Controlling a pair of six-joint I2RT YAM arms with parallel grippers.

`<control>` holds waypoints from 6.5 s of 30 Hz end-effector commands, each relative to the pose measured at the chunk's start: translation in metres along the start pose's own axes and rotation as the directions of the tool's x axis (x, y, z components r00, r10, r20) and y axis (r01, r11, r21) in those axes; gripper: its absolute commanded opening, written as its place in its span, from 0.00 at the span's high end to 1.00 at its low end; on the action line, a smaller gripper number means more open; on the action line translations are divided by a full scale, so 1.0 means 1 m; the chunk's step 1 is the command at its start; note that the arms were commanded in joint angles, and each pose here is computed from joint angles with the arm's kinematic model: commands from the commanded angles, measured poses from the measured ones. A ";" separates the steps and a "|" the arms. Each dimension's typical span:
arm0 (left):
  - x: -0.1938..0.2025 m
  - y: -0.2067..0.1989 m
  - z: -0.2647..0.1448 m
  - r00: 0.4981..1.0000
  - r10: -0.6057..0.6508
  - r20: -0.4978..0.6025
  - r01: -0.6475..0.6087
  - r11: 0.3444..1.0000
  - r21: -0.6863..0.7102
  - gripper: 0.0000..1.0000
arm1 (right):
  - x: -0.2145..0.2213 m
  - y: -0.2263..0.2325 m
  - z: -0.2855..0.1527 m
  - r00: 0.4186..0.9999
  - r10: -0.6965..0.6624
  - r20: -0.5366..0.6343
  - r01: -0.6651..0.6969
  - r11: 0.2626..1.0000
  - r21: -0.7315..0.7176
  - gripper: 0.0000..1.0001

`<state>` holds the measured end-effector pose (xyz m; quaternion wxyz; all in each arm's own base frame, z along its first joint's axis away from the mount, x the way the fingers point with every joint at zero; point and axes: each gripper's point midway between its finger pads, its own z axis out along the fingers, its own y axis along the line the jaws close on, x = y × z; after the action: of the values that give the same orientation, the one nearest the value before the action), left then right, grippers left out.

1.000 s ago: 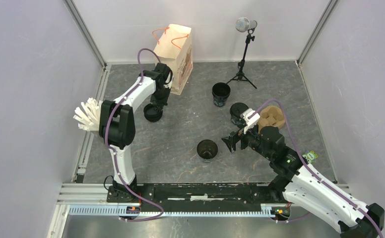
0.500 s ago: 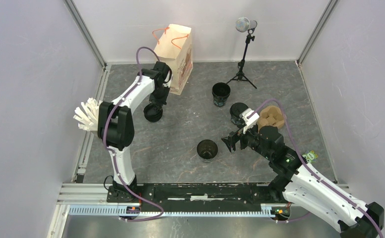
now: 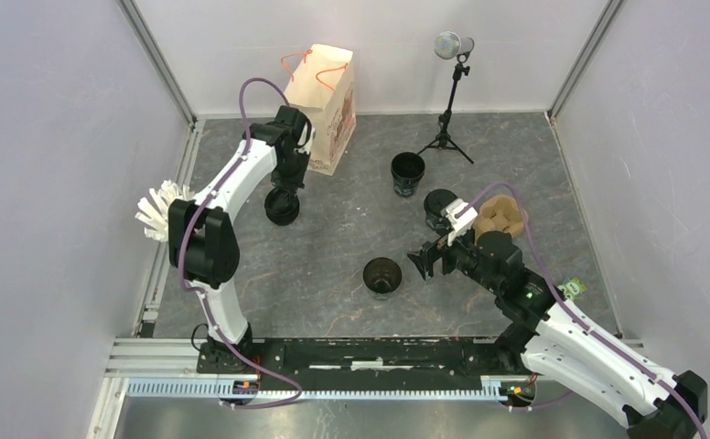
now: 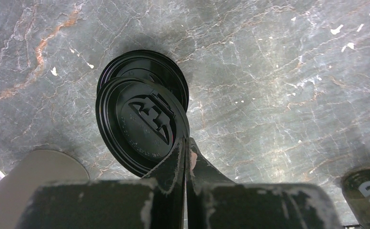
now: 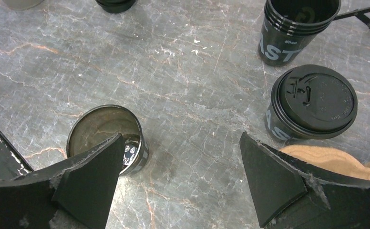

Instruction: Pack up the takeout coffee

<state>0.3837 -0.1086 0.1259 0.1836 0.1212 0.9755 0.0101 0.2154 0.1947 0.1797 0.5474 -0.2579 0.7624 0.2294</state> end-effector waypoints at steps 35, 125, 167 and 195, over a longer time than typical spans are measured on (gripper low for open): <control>0.053 -0.201 -0.275 0.890 -0.264 0.372 -0.249 0.402 0.881 0.97 | -0.128 0.077 -0.016 0.391 -0.515 0.762 0.633 0.752 0.183 0.02; 0.108 -0.137 -0.034 0.952 -0.173 0.250 0.040 0.886 0.462 0.93 | 0.081 0.017 -0.020 0.989 0.095 -0.112 -0.081 0.989 0.128 0.36; 0.087 -0.161 -0.121 0.897 0.119 0.426 -0.148 0.988 0.037 0.41 | 0.125 0.028 -0.020 0.953 0.203 -0.226 -0.180 0.977 0.118 0.43; 0.135 -0.094 -0.166 0.718 0.038 0.695 -0.219 0.960 0.174 0.00 | 0.140 0.060 -0.007 0.916 0.091 -0.392 -0.048 0.992 0.118 0.57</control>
<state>0.1781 -0.1593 0.2132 0.4789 0.1964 0.8474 -0.1180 0.1280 0.2118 0.0455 0.3743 -0.2534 0.8762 0.1671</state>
